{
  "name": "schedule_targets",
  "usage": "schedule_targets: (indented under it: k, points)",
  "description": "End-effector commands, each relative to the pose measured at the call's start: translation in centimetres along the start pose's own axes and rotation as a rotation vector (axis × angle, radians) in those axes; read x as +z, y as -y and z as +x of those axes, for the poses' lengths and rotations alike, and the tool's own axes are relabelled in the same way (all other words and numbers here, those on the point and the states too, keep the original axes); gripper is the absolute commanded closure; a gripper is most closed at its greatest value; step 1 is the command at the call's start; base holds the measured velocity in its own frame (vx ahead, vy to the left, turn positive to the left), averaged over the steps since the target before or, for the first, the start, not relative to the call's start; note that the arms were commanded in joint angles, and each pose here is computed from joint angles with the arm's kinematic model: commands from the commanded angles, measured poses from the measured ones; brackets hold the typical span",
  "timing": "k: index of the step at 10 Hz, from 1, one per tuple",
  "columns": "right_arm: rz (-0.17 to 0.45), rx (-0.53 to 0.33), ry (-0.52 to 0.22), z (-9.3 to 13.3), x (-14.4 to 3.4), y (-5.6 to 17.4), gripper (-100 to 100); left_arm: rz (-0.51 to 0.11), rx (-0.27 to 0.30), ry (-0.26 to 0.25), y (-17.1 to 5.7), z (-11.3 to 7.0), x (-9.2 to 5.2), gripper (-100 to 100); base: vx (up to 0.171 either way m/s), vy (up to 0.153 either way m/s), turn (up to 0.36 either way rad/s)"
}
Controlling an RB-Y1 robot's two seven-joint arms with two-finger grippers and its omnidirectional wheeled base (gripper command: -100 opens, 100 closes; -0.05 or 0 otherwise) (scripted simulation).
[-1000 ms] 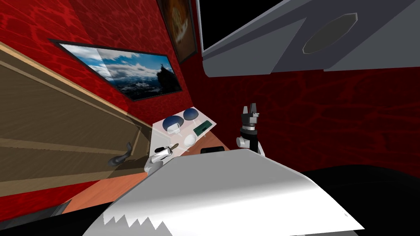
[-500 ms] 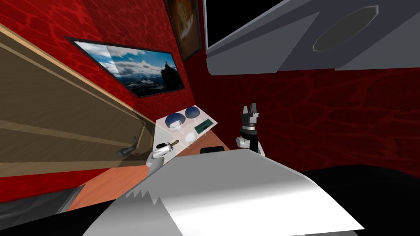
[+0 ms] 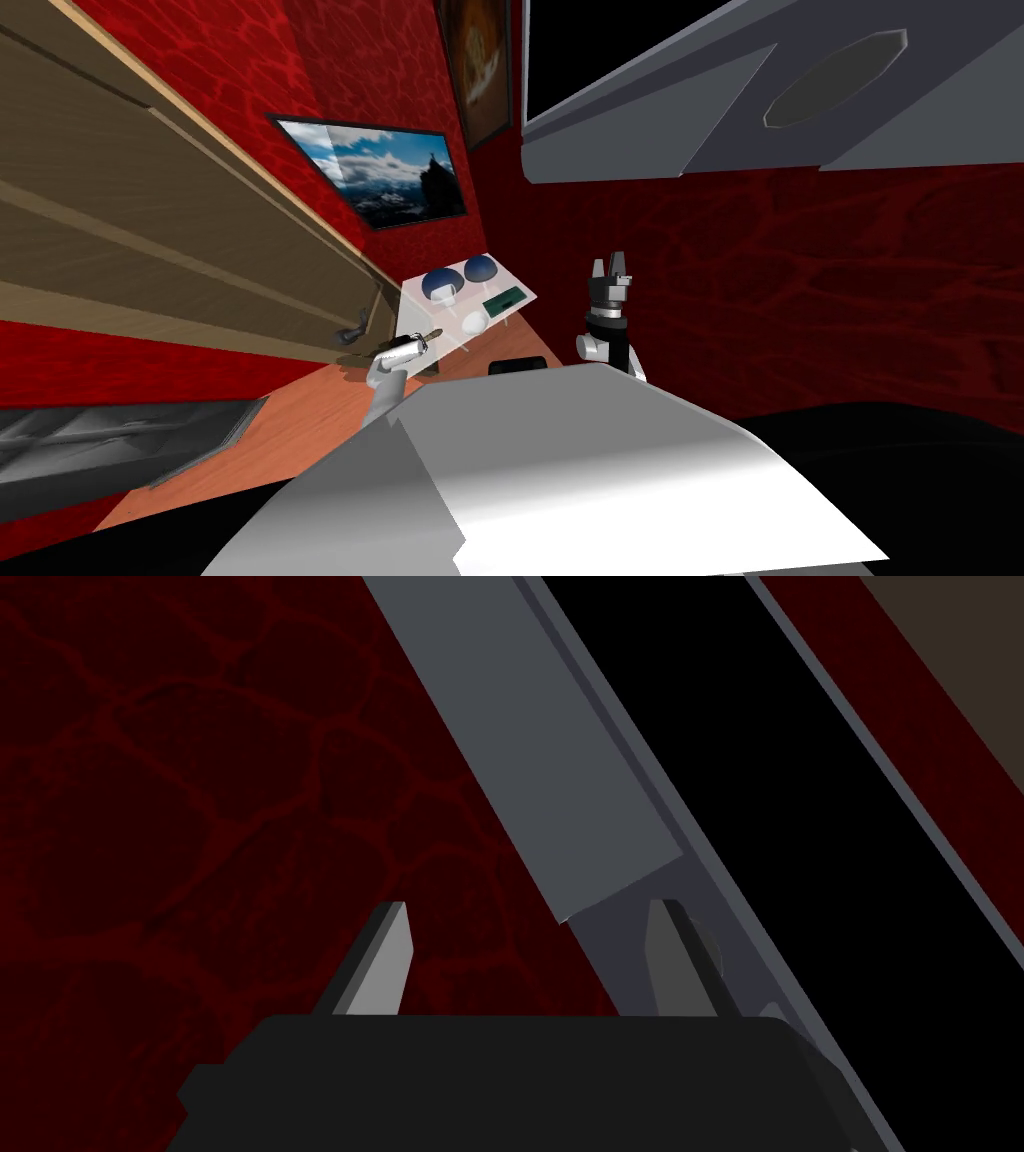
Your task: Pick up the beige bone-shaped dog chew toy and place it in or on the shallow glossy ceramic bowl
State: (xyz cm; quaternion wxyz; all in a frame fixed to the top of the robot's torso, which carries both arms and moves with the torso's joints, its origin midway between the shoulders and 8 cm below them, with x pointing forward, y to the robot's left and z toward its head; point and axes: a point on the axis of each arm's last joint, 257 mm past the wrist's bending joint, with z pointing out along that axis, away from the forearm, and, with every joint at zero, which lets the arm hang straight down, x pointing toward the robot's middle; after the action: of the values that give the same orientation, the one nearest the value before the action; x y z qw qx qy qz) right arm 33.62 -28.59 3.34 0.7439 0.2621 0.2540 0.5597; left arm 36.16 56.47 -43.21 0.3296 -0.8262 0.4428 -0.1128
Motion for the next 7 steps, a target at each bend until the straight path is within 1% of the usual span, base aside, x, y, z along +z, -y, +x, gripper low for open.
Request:
schedule_targets:
  k: [1, 5, 6, 7]
  points:
    - [0.000, 0.000, 0.000, 0.0, 0.0, 0.0, 0, 0.023, 0.034, -0.036, 1.9, 3.5, -0.4, 100, -0.098, 0.016, 0.278]
    - [0.000, 0.000, 0.000, 0.0, 0.0, 0.0, 0, 0.082, 0.118, -0.126, 5.9, 11.3, -2.5, 100, -0.083, 0.028, 0.253]
    - [0.000, 0.000, 0.000, 0.0, 0.0, 0.0, 0, 0.082, 0.118, -0.126, 5.9, 11.3, -2.5, 100, -0.047, 0.019, 0.059]
    - [0.000, 0.000, 0.000, 0.0, 0.0, 0.0, 0, 0.097, 0.138, -0.147, 6.8, 13.2, -3.2, 100, -0.040, 0.019, 0.152]
